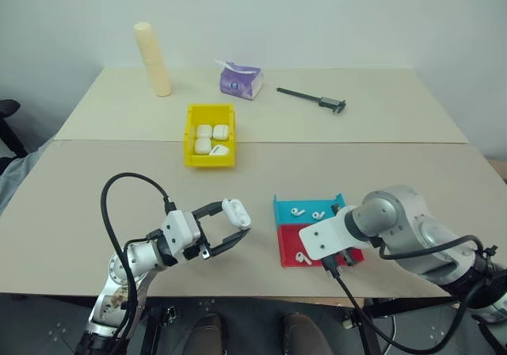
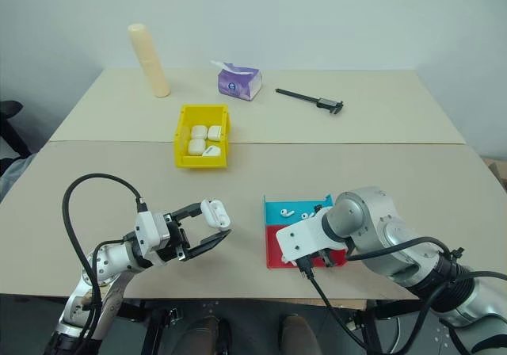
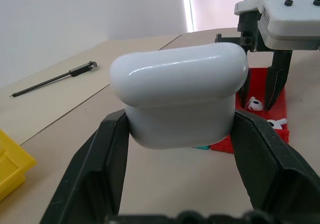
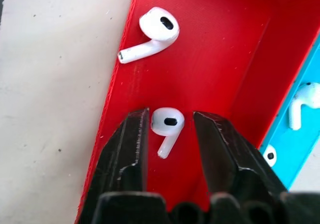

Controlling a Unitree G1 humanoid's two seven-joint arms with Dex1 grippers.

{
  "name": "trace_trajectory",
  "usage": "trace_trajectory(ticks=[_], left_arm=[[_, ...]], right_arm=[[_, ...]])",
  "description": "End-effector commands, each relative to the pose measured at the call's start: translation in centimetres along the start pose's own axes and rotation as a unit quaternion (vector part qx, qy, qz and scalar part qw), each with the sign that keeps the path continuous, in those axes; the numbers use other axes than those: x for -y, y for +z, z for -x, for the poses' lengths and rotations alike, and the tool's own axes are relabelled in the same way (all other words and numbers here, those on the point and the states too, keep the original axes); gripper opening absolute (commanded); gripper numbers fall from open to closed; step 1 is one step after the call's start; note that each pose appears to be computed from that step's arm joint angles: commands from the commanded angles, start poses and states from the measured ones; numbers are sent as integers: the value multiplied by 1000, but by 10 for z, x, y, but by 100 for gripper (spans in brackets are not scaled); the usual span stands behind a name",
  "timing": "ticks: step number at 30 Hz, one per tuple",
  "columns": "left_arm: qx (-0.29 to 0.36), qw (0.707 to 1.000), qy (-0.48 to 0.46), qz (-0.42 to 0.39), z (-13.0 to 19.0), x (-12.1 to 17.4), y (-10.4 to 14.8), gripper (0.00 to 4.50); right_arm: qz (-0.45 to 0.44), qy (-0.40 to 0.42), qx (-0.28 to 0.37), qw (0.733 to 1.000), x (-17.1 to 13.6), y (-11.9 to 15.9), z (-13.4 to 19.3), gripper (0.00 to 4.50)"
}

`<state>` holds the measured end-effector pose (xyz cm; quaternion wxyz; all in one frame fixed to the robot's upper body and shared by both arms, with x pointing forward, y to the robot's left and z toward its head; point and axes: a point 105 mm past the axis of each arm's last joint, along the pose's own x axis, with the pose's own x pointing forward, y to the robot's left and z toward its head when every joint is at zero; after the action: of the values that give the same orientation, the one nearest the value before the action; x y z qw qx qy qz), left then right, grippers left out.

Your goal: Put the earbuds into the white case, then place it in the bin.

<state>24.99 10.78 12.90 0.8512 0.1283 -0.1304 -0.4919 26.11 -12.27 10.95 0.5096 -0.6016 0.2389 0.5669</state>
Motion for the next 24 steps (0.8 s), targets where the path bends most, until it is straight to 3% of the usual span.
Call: trace_trajectory(ticks=[1, 15, 20, 24], left_arm=[[11, 1000, -4, -18, -1, 2, 10, 277], [8, 1000, -3, -22, -1, 3, 9, 277], [7, 1000, -4, -23, -1, 3, 8, 277], [7, 1000, -5, -21, -1, 4, 9, 277]], right_arm=[[9, -10, -7, 1000, 2, -1, 3, 182], [19, -4, -16, 1000, -1, -3, 1, 182], [21, -3, -15, 1000, -3, -3, 0, 66], [21, -6, -18, 1000, -3, -4, 0, 66]])
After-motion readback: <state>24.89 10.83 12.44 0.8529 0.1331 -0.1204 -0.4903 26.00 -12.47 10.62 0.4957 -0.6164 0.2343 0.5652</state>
